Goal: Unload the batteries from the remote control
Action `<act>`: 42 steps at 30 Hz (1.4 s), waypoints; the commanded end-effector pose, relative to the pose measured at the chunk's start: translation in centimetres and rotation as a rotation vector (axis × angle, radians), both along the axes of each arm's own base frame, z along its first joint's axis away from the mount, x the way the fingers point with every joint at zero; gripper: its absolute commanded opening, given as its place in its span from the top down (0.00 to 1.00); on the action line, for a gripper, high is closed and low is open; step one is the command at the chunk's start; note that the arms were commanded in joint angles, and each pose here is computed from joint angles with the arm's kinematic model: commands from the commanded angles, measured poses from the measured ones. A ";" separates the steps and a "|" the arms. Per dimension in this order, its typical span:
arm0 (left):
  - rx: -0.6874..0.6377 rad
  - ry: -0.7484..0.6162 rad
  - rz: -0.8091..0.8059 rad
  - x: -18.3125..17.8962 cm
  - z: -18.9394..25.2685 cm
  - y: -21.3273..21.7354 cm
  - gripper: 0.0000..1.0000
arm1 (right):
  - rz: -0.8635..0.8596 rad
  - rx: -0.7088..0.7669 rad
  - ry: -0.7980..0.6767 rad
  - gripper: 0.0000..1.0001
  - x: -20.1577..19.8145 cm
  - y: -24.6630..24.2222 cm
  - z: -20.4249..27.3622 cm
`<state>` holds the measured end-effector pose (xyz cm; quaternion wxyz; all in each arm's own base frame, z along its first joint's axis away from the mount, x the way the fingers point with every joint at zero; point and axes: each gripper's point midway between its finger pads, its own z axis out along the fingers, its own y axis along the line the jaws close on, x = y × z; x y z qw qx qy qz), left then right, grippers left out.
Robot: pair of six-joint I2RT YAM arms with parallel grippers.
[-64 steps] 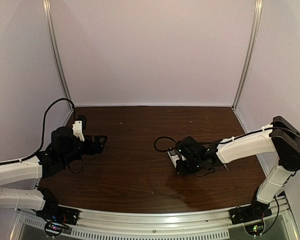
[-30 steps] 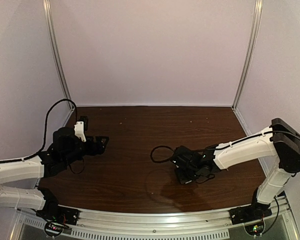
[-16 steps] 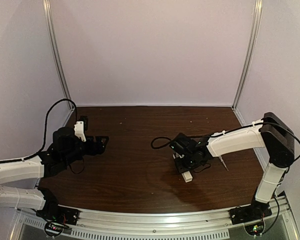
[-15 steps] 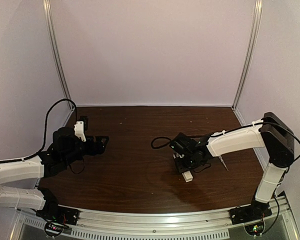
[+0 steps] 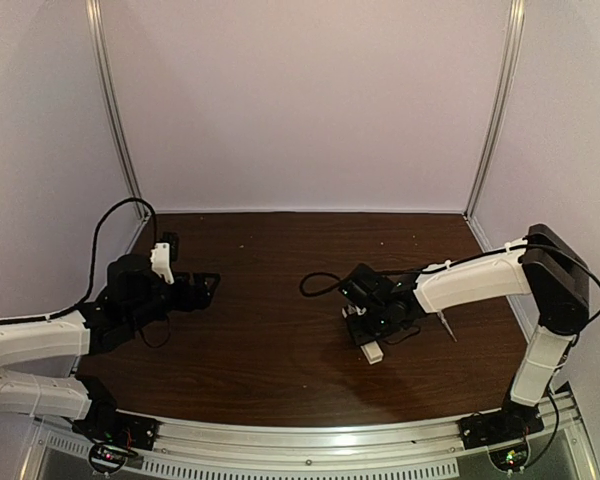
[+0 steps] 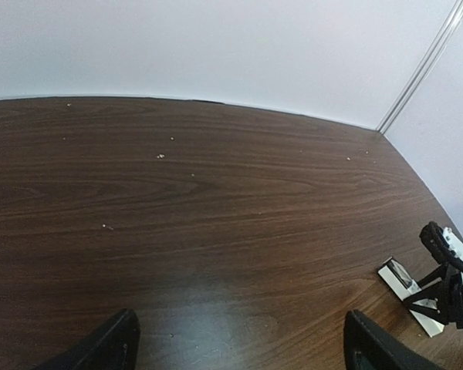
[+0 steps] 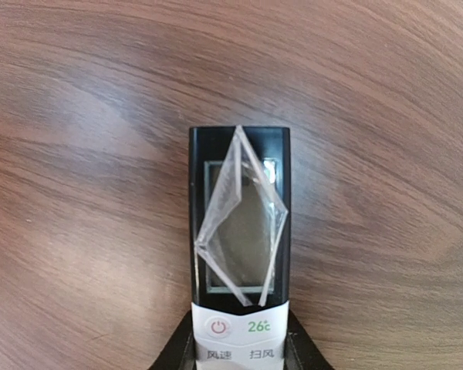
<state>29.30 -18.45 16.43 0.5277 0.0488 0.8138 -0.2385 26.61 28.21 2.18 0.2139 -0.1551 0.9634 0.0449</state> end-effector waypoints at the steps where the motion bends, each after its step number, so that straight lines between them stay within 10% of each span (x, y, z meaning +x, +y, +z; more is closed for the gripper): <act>1: -0.026 -0.052 -0.061 -0.3 1.2 -1.0 0.06 | 0.049 0.160 -0.063 0.81 0.6 2.4 3.3; 28: -0.164 -0.290 -0.630 -6.5 4.7 -8.0 0.06 | 0.511 0.849 -0.133 0.82 -7.2 8.2 13.4; 42: -0.173 -0.295 -0.874 -9.8 4.4 -12.0 0.07 | 0.690 0.974 -0.131 0.84 -12.0 10.2 14.3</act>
